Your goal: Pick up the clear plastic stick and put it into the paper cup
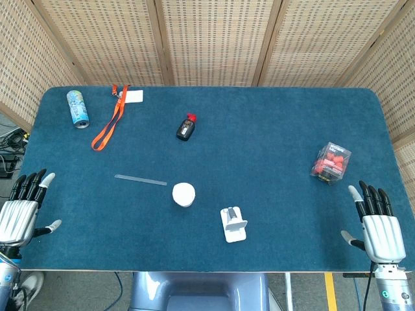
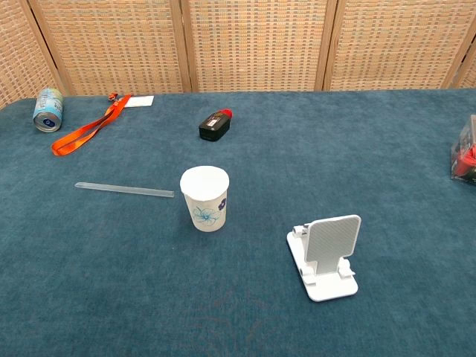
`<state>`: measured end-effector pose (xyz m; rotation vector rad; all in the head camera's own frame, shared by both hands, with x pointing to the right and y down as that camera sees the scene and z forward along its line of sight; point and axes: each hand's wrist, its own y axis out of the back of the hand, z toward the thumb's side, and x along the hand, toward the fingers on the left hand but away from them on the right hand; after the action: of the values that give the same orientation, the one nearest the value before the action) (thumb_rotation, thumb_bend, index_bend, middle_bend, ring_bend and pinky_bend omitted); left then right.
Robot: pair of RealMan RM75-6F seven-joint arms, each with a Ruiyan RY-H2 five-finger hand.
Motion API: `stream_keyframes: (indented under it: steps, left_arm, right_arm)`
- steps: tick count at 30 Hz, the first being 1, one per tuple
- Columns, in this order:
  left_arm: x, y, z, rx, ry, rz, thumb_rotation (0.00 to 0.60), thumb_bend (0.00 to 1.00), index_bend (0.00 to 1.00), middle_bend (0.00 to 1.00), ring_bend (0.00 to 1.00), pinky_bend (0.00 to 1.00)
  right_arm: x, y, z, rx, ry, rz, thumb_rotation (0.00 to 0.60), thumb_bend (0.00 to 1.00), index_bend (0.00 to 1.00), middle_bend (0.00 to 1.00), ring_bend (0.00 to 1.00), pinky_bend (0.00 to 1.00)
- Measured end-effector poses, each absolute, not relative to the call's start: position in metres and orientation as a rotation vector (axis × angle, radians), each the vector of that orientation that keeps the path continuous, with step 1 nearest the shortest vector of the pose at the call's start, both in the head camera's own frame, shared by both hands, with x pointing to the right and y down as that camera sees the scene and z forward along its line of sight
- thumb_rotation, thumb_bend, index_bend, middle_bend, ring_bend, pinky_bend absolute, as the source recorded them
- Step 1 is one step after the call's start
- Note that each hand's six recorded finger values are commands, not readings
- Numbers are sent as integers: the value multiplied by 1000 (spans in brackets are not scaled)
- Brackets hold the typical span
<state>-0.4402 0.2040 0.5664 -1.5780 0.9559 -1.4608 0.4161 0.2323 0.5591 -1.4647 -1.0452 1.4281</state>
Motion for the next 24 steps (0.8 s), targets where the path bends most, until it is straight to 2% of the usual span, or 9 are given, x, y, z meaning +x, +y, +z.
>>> stream_keyframes:
  steps: [24]
  left_arm:
    - [-434,196,578,-1616,970,-1436,600,85,0,0,0,0]
  right_arm:
    - [425,231,553,-1462,-1098,1441,600,53,0,0,0,0]
